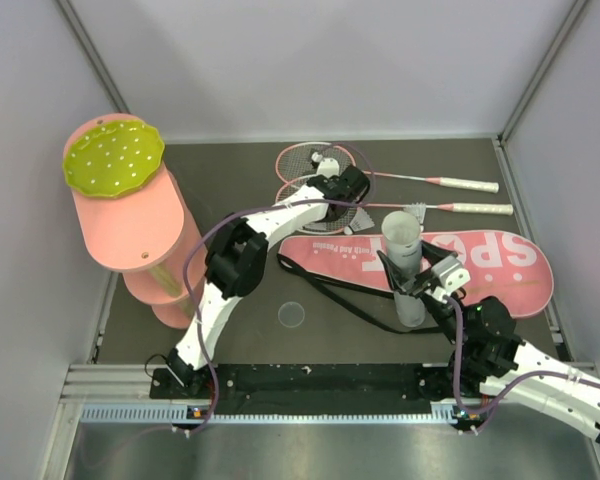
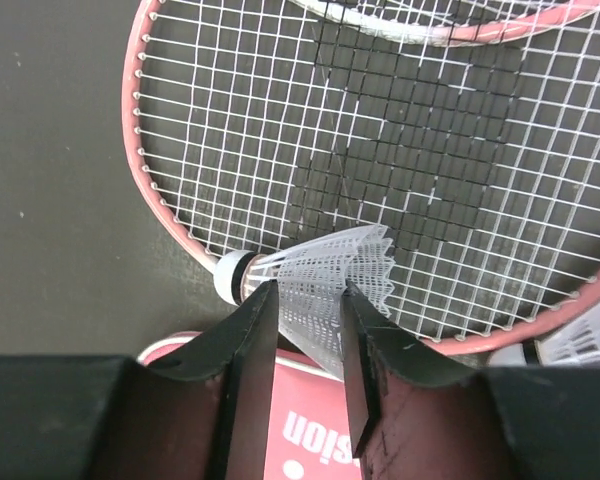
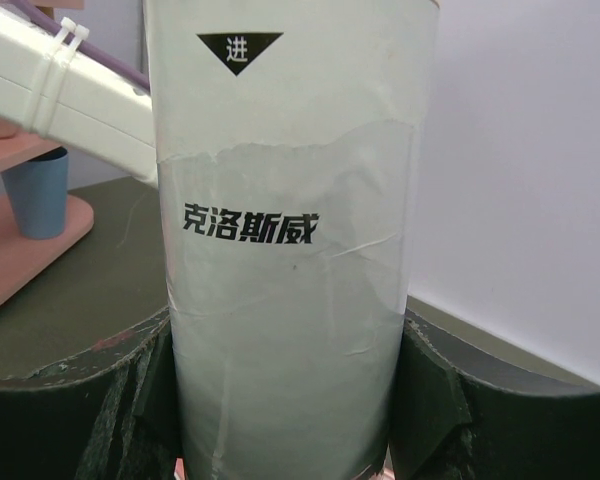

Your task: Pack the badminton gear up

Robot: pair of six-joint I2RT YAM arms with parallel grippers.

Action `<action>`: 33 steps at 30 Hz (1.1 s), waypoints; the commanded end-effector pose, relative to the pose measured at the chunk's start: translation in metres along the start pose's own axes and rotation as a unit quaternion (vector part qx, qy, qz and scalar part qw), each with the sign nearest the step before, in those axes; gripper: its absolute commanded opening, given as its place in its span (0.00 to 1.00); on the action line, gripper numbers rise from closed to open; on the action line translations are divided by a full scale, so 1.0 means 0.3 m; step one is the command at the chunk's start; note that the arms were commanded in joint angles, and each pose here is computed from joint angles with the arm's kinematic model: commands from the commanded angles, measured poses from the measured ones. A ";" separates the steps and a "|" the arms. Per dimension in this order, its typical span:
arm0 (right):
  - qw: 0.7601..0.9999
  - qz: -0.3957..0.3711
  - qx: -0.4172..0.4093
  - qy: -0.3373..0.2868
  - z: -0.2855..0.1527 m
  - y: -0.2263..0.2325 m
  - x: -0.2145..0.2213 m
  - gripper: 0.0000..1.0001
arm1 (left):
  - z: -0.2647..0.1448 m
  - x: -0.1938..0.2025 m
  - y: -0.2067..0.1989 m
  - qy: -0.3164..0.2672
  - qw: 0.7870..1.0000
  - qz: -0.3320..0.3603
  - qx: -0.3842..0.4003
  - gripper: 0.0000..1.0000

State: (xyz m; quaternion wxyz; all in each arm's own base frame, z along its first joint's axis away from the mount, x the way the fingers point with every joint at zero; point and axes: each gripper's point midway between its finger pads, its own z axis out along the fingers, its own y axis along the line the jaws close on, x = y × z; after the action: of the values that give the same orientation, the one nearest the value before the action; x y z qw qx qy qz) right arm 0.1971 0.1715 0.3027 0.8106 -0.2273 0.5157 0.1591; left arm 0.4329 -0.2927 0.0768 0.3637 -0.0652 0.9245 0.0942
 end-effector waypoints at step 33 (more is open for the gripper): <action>0.983 -0.040 -0.175 0.035 0.025 0.221 0.062 0.24 | -1.538 -0.168 0.219 0.003 0.655 0.017 0.756 0.00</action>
State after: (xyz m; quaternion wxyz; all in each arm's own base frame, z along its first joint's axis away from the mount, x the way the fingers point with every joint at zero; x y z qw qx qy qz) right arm 0.1860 0.2221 0.2902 0.7722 -0.3468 0.4961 0.1934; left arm 0.1797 -0.3050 0.4756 0.4069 0.2009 0.6790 -0.5771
